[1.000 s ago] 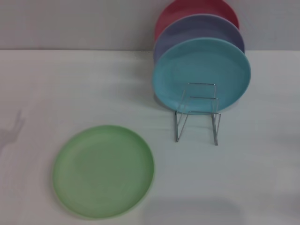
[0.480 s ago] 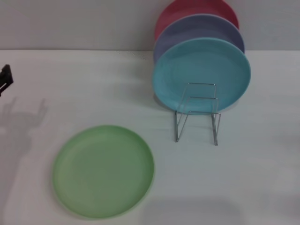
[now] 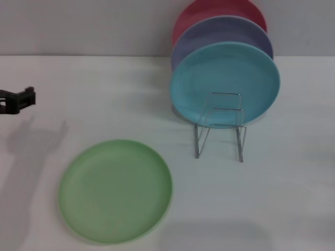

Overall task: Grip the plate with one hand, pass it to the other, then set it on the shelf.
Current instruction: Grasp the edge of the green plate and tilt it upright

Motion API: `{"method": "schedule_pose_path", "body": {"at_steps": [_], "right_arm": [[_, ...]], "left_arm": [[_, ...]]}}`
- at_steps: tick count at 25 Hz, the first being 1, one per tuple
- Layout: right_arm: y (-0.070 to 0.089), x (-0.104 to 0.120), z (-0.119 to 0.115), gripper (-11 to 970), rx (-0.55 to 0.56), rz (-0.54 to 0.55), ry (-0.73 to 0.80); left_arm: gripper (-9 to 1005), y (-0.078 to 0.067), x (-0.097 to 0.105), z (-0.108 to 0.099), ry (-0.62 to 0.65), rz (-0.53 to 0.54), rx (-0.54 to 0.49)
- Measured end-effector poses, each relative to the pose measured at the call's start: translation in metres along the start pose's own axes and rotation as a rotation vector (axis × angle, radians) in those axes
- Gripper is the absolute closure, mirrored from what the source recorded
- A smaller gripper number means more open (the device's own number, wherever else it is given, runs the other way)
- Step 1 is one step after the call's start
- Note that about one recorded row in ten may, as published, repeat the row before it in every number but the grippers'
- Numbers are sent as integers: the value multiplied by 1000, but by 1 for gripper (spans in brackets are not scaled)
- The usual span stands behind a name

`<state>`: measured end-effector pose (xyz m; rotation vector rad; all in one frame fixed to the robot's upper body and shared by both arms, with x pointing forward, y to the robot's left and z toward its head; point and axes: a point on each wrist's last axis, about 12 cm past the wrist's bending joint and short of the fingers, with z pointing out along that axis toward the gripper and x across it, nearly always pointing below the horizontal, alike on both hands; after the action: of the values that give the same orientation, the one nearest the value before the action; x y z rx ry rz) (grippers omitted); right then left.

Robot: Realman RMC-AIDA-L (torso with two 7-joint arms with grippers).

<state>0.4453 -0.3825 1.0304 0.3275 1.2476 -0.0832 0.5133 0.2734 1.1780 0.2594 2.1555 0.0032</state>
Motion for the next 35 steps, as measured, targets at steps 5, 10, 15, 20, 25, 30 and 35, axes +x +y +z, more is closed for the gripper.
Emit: {"method": "schedule_pose_path", "body": {"at_steps": [5,10,15,20,25,30,35], "right_arm": [[0,0,0,135,-1,0,-2],[0,0,0,135,1,0,1],[0,0,0,135,0,-1,-1],[0,0,-1,135,1,-1,1],[0,0,-1,135,1,-1,1],[0,0,-1,134,1,-1,2],[0,0,-1,134,2,-1,4]], "left_arm": [[208,-5,-3,-2,96,-26,94],[210,-8,4,-3,161,-31,118],[212,-18,21,2,259,-22,160],[215,-25,35,9,322,-15,184],[217,-28,44,16,369,-14,197],[219,-28,49,22,399,-16,201],[221,-29,53,28,428,-15,206]]}}
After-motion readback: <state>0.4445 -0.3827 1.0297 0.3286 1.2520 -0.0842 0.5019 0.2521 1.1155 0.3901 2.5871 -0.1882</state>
